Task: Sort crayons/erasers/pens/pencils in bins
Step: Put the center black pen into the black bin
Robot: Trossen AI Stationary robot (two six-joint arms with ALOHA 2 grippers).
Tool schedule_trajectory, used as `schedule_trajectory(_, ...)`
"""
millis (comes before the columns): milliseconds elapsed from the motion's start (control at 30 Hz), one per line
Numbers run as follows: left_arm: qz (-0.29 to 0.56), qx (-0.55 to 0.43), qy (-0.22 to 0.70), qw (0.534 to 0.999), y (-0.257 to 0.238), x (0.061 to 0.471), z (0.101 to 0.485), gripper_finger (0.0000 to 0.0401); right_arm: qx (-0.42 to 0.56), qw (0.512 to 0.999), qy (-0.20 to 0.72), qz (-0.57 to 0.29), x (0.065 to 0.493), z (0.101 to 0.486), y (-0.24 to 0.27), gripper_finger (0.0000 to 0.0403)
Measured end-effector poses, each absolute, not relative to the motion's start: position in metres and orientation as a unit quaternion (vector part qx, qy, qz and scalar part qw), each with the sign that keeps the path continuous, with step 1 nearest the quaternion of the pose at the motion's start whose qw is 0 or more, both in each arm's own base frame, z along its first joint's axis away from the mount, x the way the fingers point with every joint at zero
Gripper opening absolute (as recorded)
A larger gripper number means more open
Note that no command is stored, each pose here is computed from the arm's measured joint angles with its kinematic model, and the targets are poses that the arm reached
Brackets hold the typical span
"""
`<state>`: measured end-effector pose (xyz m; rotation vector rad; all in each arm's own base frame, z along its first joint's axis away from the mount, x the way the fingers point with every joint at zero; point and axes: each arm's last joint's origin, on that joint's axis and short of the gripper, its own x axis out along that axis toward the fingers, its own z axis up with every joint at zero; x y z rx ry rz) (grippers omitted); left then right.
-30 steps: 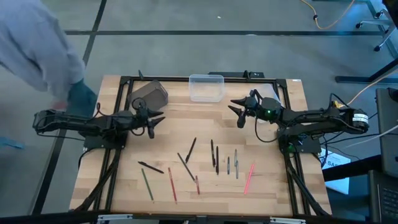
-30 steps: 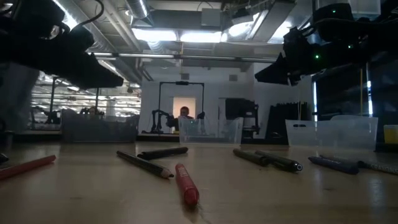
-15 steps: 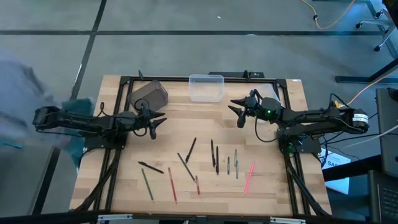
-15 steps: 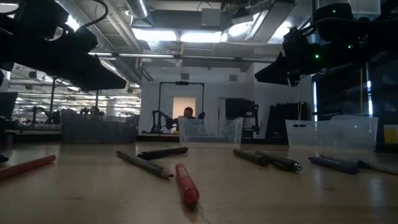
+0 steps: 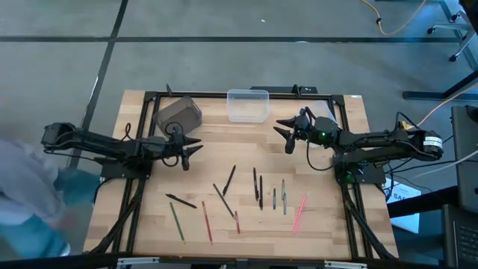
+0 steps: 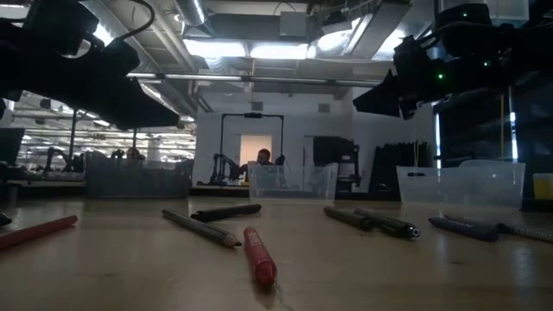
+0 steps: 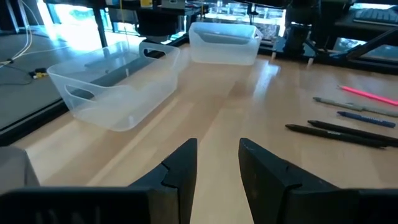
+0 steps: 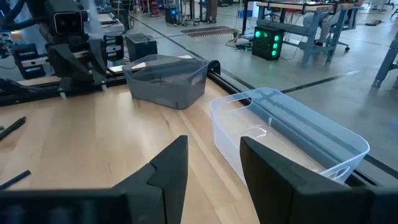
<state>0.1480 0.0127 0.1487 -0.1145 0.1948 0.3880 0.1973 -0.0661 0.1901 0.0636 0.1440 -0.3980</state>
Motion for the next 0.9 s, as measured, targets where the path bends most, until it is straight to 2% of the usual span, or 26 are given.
schedule_trajectory(333, 0.199, -0.058, 0.079, 0.975, 0.012, 0.156, 0.154, 0.0113, 0.032, 0.985, 0.071, -0.154, 0.220, 0.199, -0.069, 0.0152)
schedule_trajectory(633, 0.179, -0.020, 0.122, 0.976, 0.002, 0.185, 0.173, 0.0113, 0.019, 0.986, 0.142, -0.088, 0.272, 0.192, -0.071, 0.0152)
schedule_trajectory(900, 0.170, -0.034, 0.134, 0.976, -0.014, 0.191, 0.170, 0.0113, -0.013, 0.977, 0.211, -0.039, 0.307, 0.185, -0.054, 0.0152)
